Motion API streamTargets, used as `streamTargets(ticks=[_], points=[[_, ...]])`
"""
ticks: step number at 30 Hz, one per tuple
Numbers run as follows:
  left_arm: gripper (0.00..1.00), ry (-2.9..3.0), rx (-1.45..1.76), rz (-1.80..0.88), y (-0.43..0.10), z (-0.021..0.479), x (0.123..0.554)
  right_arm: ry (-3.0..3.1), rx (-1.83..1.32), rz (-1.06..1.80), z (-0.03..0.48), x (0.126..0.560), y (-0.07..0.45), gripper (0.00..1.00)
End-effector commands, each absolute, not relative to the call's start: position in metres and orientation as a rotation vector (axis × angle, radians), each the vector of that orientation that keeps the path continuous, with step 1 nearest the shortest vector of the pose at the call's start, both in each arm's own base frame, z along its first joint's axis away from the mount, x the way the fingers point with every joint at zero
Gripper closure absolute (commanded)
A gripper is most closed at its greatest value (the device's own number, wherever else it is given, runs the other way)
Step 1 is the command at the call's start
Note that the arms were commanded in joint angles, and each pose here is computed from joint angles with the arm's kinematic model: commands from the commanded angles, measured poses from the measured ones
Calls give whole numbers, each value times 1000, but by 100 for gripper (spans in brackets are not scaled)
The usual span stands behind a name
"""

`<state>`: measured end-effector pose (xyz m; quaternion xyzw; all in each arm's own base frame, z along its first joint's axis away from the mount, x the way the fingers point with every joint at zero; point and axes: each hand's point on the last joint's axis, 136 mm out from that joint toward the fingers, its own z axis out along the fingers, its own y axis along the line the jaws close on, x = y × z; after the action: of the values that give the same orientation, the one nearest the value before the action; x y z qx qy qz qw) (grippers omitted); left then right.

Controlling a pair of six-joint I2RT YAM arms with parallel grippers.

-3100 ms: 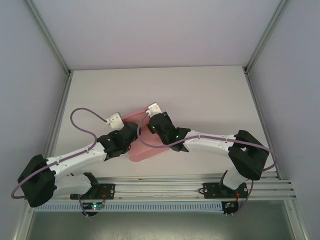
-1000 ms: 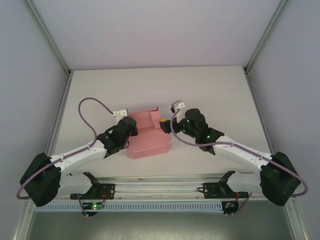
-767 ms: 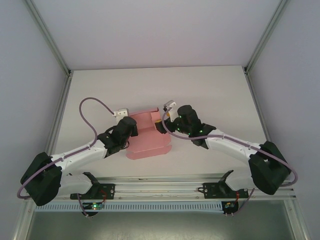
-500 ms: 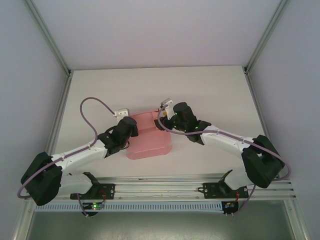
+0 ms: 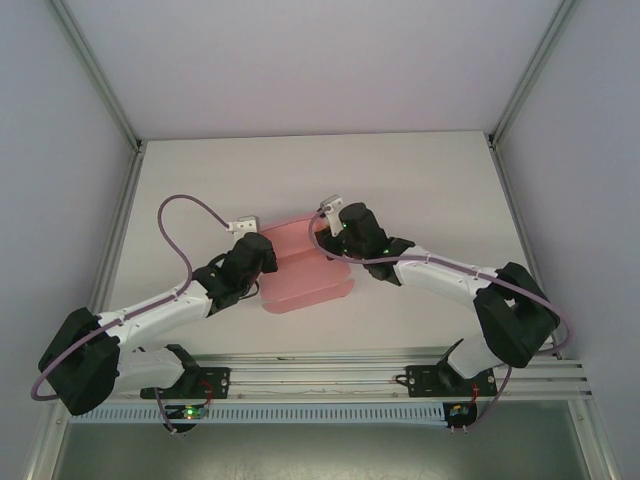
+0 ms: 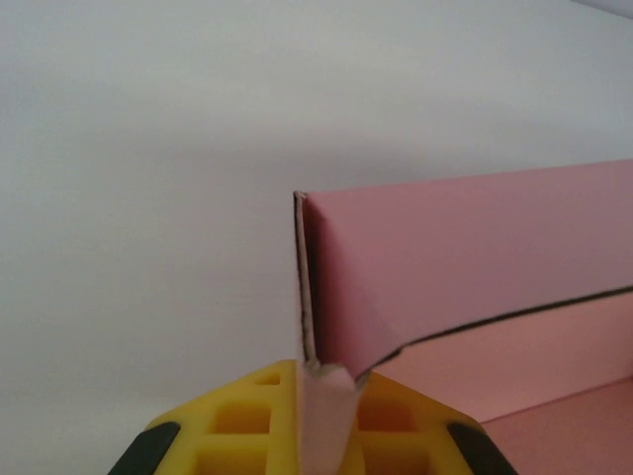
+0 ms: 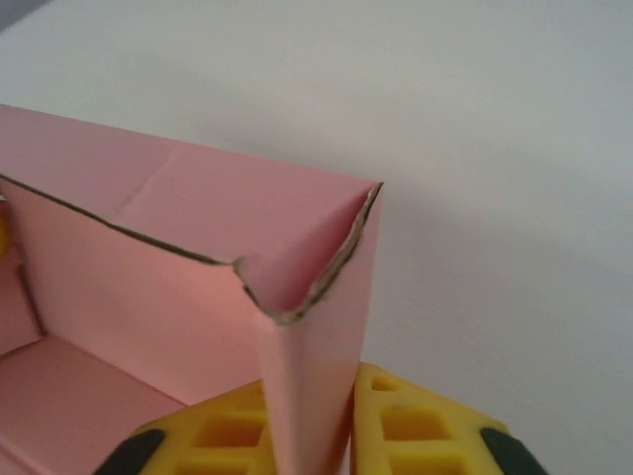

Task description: Assemble paper box

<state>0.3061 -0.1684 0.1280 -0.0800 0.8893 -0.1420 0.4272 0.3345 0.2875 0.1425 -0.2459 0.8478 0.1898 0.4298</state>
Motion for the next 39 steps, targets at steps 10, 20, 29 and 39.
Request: streamTargets(ticks=[10,20,29,39], points=[[100,2260,-399,-176,-132,141,298,2083,-257,-613,137,386,169,100],[100,2302,-474,-48,-110,133,285,1957,-127,-1021,163,382,123,100],[100,2280,-401,-215,-135,137,293,2017,-335,129,140,377,221,87],[100,2287,-367,-263,-149,135,300,1822,-587,591,188,326,273,38]])
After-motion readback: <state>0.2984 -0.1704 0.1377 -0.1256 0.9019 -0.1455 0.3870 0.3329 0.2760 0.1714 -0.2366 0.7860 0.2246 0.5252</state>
